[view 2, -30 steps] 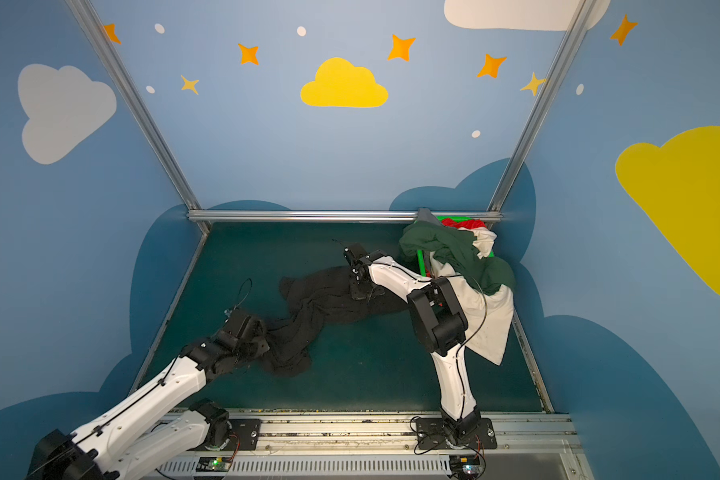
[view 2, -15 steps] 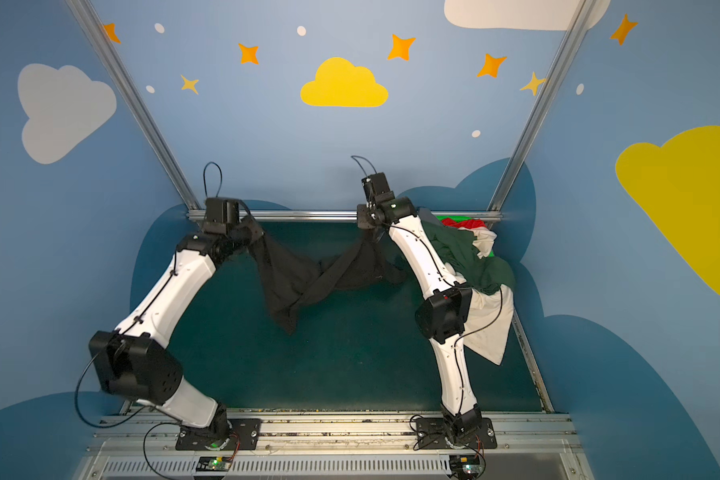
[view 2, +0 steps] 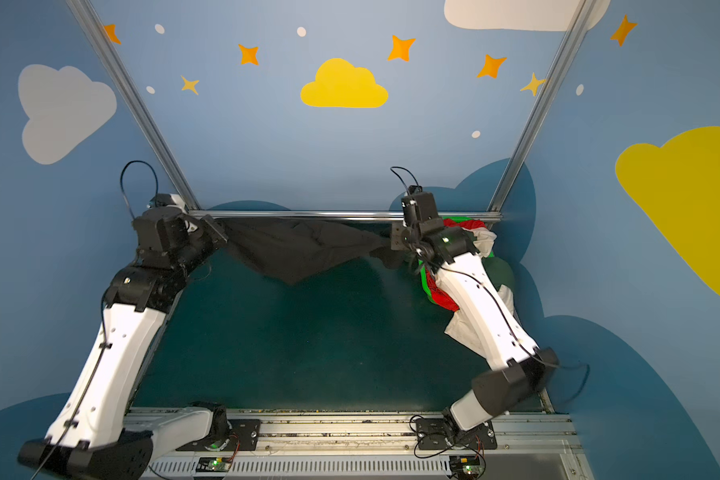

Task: Fold and stack the t-shirts
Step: 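Lift the black shirt with both grippers and stretch it toward the far side, then lay the black shirt down on the table and open both grippers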

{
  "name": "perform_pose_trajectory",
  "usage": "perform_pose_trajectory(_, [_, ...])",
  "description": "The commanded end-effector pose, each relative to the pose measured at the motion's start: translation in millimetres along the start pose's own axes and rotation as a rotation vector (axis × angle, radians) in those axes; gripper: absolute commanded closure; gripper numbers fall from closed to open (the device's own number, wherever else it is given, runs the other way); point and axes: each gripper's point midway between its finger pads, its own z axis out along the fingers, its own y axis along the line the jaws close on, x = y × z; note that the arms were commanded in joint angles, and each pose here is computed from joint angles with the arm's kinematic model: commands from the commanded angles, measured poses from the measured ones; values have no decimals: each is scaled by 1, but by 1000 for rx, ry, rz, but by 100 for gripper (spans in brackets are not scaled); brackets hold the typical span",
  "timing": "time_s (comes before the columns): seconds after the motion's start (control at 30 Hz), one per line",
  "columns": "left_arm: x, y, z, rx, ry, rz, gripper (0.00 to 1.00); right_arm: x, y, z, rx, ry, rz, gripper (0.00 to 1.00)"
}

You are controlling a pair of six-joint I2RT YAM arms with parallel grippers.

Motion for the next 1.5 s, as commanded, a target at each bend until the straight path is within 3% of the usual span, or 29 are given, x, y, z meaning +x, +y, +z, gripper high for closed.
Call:
perform_pose_trajectory(0.0, [1, 4, -36, 35, -45, -27, 96, -18, -12, -54, -12, -173, 90, 100])
perform_pose_trajectory(0.13, [0, 1, -90, 99, -104, -37, 96, -2, -12, -95, -33, -200, 86, 100])
perform_pose_trajectory(0.27, [-28, -7, -136, 133, -194, -12, 96, -15, -8, -127, -70, -233, 94, 100])
perform_pose_trajectory(0.4, [-47, -18, -136, 120, -221, 33, 96, -39, -2, -128, -57, -268, 56, 100])
perform_pose_trajectory(0.6, [-16, -17, -48, 40, -82, 71, 96, -53, 18, -47, -46, -186, 16, 100])
perform_pose_trajectory(0.87, [37, 56, 74, -173, 74, 7, 96, -25, 23, 120, 17, 28, 43, 100])
perform_pose_trajectory(0.9, [43, 65, 90, -198, 103, 4, 92, -30, 26, 133, 13, 32, 43, 100])
perform_pose_trajectory(0.93, [47, 75, 107, -231, 136, 2, 71, -28, 32, 156, -5, 64, 26, 100])
perform_pose_trajectory(0.97, [49, 83, 120, -266, 170, 1, 52, -31, 36, 172, -13, 95, 17, 69])
perform_pose_trajectory(1.0, [51, 87, 128, -295, 200, -2, 38, -31, 37, 182, -11, 127, 11, 30])
perform_pose_trajectory(1.03, [51, 89, 132, -327, 227, 3, 26, -31, 35, 188, 1, 157, 10, 13])
perform_pose_trajectory(1.07, [51, 88, 133, -338, 247, 15, 15, -32, 33, 187, 18, 170, 22, 8])
perform_pose_trajectory(1.2, [55, 78, 120, -277, 194, 56, 2, -17, 32, 170, 22, 250, 1, 5])
perform_pose_trajectory(1.33, [88, 75, 101, -227, 180, 99, 0, 30, 35, 153, -4, 290, 28, 5])
perform_pose_trajectory(1.47, [150, 69, 91, -174, 308, 144, 0, 100, 26, 130, -80, 310, 142, 5])
